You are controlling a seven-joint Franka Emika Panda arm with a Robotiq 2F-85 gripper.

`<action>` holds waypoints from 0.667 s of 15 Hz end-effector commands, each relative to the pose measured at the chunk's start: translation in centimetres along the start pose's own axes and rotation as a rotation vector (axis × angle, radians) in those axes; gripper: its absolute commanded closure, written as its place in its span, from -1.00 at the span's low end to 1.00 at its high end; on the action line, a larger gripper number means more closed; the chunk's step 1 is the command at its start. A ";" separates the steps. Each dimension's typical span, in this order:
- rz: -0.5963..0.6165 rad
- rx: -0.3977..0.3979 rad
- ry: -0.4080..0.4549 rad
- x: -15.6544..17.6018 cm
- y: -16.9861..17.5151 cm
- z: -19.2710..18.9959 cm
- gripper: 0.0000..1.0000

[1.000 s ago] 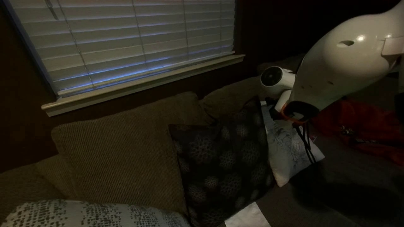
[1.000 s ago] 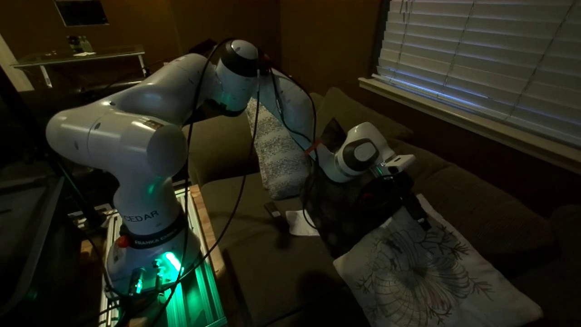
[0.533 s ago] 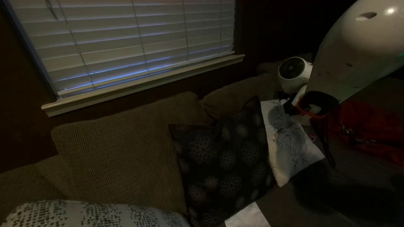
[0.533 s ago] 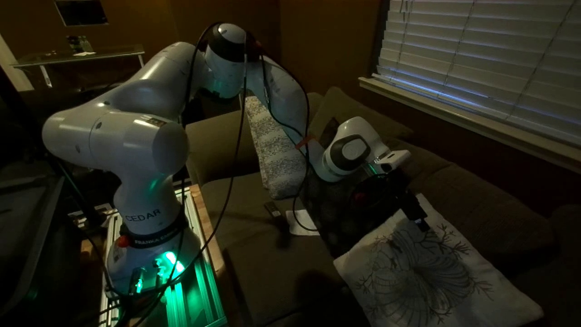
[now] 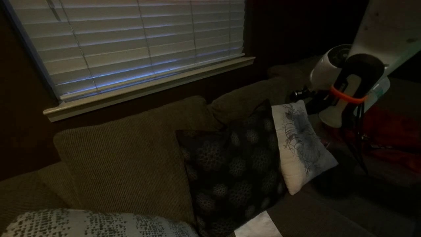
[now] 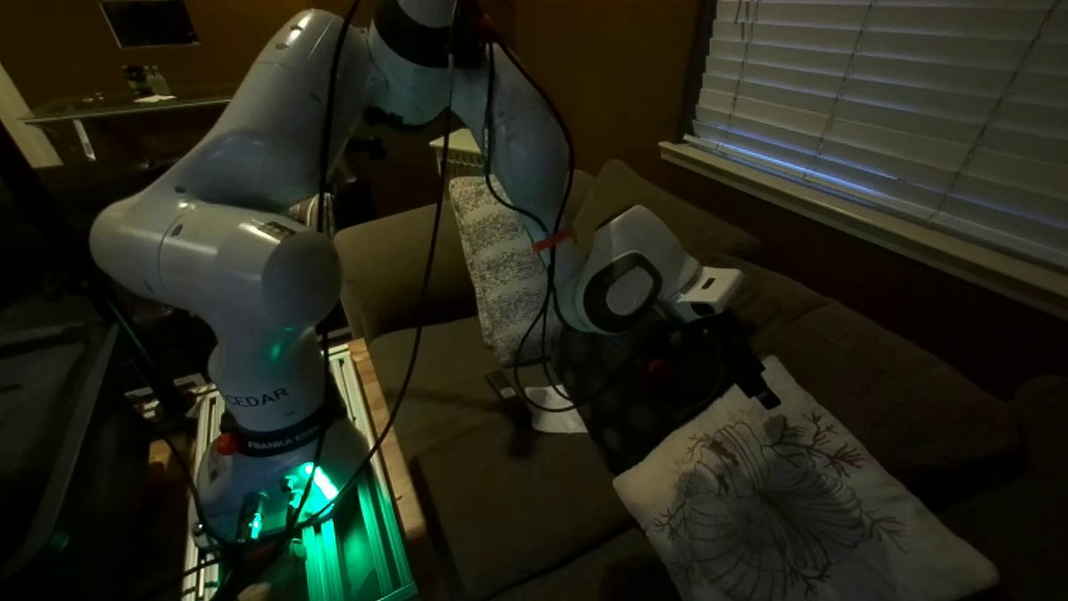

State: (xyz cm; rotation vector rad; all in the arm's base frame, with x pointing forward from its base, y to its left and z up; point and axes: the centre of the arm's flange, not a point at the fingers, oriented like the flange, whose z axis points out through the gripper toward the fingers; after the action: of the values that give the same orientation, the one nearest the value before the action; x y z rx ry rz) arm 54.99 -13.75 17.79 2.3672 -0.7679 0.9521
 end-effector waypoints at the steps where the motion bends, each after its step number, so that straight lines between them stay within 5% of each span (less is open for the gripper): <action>1: 0.043 0.129 -0.127 0.6 2.1 -2.3 -1.00; 5: 0.065 0.239 -0.230 0.9 2.1 -3.3 -1.00; 10: 0.055 0.276 -0.387 2.1 1.6 -5.0 -1.00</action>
State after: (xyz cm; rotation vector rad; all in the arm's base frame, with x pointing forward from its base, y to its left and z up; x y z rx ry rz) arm 53.62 -12.46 21.21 2.7569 -0.8698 0.7843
